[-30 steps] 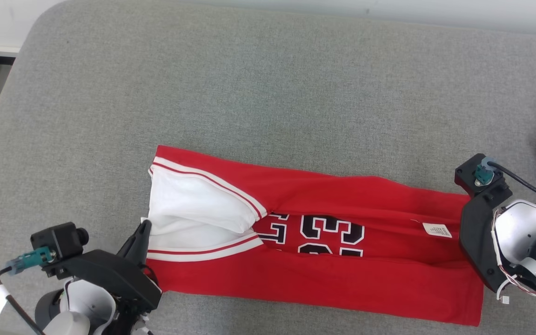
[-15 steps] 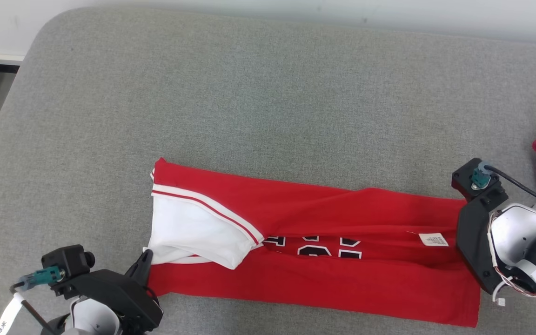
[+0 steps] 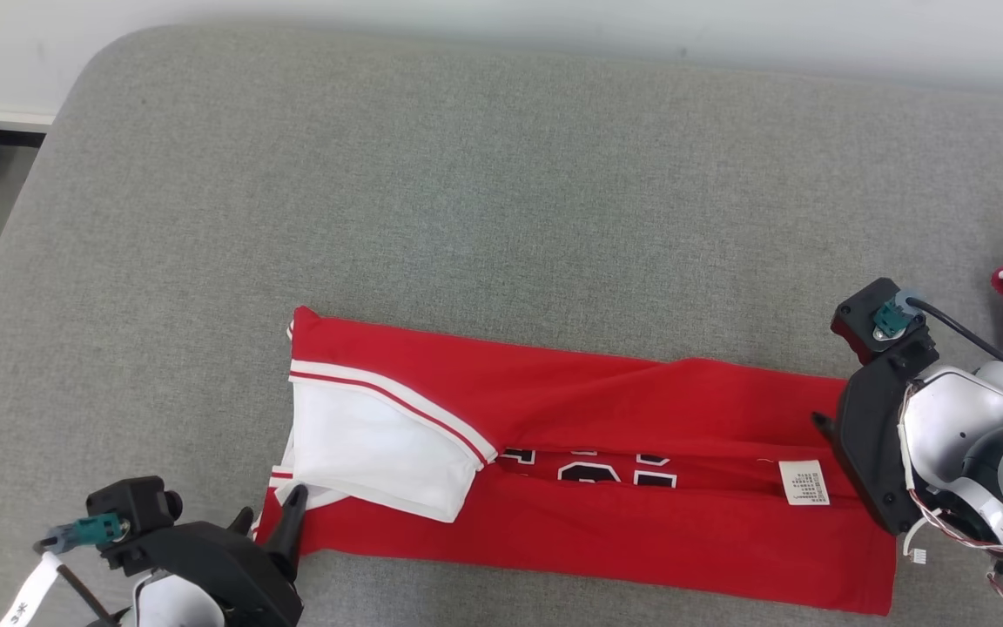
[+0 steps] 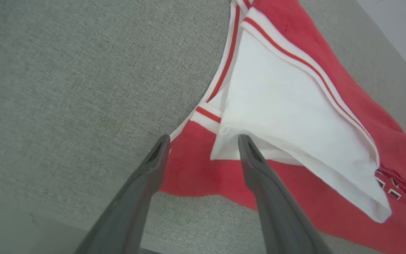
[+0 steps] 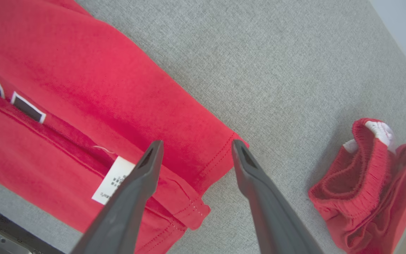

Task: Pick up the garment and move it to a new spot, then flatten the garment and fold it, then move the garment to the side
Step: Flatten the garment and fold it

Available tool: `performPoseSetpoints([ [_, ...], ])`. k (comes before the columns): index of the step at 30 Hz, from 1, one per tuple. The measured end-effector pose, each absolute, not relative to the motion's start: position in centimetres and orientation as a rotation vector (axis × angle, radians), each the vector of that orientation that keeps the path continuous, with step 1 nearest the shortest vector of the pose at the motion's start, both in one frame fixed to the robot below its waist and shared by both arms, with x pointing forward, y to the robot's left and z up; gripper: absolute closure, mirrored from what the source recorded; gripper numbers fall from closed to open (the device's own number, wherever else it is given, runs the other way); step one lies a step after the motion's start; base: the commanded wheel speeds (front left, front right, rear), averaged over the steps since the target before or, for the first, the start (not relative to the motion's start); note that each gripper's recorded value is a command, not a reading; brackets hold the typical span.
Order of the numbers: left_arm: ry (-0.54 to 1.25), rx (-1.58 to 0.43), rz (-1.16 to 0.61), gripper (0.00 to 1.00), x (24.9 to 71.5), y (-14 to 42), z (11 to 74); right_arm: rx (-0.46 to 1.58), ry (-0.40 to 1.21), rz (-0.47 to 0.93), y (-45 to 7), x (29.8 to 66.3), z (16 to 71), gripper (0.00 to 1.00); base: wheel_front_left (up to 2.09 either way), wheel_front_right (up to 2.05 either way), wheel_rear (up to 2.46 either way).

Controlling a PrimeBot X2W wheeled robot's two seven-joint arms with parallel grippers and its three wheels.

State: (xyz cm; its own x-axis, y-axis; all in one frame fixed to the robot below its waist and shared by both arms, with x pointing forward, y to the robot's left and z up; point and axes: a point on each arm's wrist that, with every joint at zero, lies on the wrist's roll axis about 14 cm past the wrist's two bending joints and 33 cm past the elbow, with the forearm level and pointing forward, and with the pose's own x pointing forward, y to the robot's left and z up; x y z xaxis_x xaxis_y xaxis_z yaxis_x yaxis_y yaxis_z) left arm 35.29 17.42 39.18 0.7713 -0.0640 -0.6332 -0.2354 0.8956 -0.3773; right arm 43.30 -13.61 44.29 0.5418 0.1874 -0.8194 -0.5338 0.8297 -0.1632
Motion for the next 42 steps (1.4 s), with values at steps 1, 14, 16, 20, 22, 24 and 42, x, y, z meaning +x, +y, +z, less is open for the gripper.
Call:
performPoseSetpoints([
  [1, 0.688, -0.456, 0.101, 0.00, 35.3, 17.6, 39.2, -0.419, 0.896, 0.445, -13.5, 43.3, 44.4, 0.00, 0.00, 0.00, 0.00],
  [14, 0.461, -0.349, 0.071, 0.00, 35.9, 19.6, 43.3, -0.191, 0.624, 0.384, -12.6, 44.7, 47.9, 0.00, 0.00, 0.00, 0.00],
  [16, 0.425, -0.336, 0.049, 0.00, 35.9, 19.3, 43.9, -0.146, 0.593, 0.359, -12.8, 44.6, 48.2, 0.00, 0.00, 0.00, 0.00],
  [20, 0.290, -0.280, 0.031, 0.00, 36.5, 19.4, 45.8, -0.074, 0.517, 0.296, -13.6, 44.4, 48.9, 0.00, 0.00, 0.00, 0.00],
  [22, 0.230, -0.274, 0.005, 0.00, 36.9, 18.9, 46.8, -0.038, 0.475, 0.256, -14.3, 44.3, 49.3, 0.00, 0.00, 0.00, 0.00],
  [24, 0.192, -0.263, -0.027, 0.00, 37.0, 18.2, 47.3, 0.003, 0.434, 0.221, -14.8, 44.1, 49.6, 0.00, 0.00, 0.00, 0.00],
  [42, -0.049, -0.185, -0.111, 0.00, 38.3, 16.1, 52.7, 0.143, 0.124, 0.059, -19.1, 40.0, 52.2, 0.00, 0.00, 0.00, 0.00],
])
